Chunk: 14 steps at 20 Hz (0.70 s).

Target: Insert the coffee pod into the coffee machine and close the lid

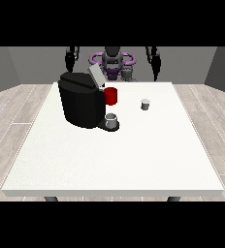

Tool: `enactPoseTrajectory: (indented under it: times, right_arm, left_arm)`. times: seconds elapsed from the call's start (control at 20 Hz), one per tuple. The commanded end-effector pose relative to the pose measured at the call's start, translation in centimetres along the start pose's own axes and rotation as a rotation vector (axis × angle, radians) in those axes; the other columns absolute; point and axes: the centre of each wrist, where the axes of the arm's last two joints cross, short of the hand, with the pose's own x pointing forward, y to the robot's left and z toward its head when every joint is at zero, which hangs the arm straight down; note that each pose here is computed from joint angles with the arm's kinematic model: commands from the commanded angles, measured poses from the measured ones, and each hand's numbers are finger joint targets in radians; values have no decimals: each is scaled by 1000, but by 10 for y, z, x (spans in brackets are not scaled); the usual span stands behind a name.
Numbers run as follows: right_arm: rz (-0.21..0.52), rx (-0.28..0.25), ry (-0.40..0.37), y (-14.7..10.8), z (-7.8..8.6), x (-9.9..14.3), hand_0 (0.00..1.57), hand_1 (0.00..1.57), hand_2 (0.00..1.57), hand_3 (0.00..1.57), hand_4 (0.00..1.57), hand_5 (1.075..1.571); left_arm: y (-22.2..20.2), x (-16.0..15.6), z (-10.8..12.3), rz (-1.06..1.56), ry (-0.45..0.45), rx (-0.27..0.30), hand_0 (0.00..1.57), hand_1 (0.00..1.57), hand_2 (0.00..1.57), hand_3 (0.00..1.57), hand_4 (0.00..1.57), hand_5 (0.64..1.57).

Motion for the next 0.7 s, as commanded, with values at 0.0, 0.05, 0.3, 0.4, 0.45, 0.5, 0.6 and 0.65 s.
enactPoseTrajectory:
  times: [0.0, 0.05, 0.3, 0.4, 0.45, 0.5, 0.6, 0.65]
  right_arm:
    - [24, -12, 51, -22, -7, 5, 0, 0, 0, 0, 128, 1571]
    - [17, -51, 56, -18, -1, -12, 0, 0, 0, 0, 128, 1571]
    - [-31, -226, -26, -17, 3, -15, 0, 0, 0, 0, 128, 1571]
    - [-48, -209, -47, -20, 10, -18, 0, 0, 0, 0, 95, 1571]
    - [-49, -227, -51, -13, 13, -27, 0, 0, 0, 0, 94, 1571]
    - [-63, -187, -54, -3, 7, -15, 0, 0, 0, 0, 181, 1571]
    - [-78, -210, -56, -17, 10, -18, 0, 0, 0, 0, 217, 1571]
    - [-30, -171, -56, -5, 2, -6, 0, 0, 0, 0, 267, 1571]
  left_arm:
    - [-1, -6, -1, 22, -30, -9, 0, 0, 0, 0, 282, 1571]
    - [-11, -6, 8, 44, -81, -46, 0, 0, 0, 0, 282, 1571]
    - [-18, -4, 11, 88, -211, -56, 0, 0, 0, 0, 282, 1571]
    - [1, 7, 5, 19, -180, -30, 0, 0, 0, 0, 240, 1571]
    - [-3, 12, 6, -34, -191, -60, 0, 0, 0, 0, 264, 1571]
    - [20, 22, -9, -66, -209, -45, 0, 0, 0, 0, 311, 1571]
    - [26, 14, -4, -101, -203, -67, 0, 0, 0, 0, 213, 1571]
    - [11, 3, -4, -169, -197, -49, 0, 0, 0, 0, 0, 1571]
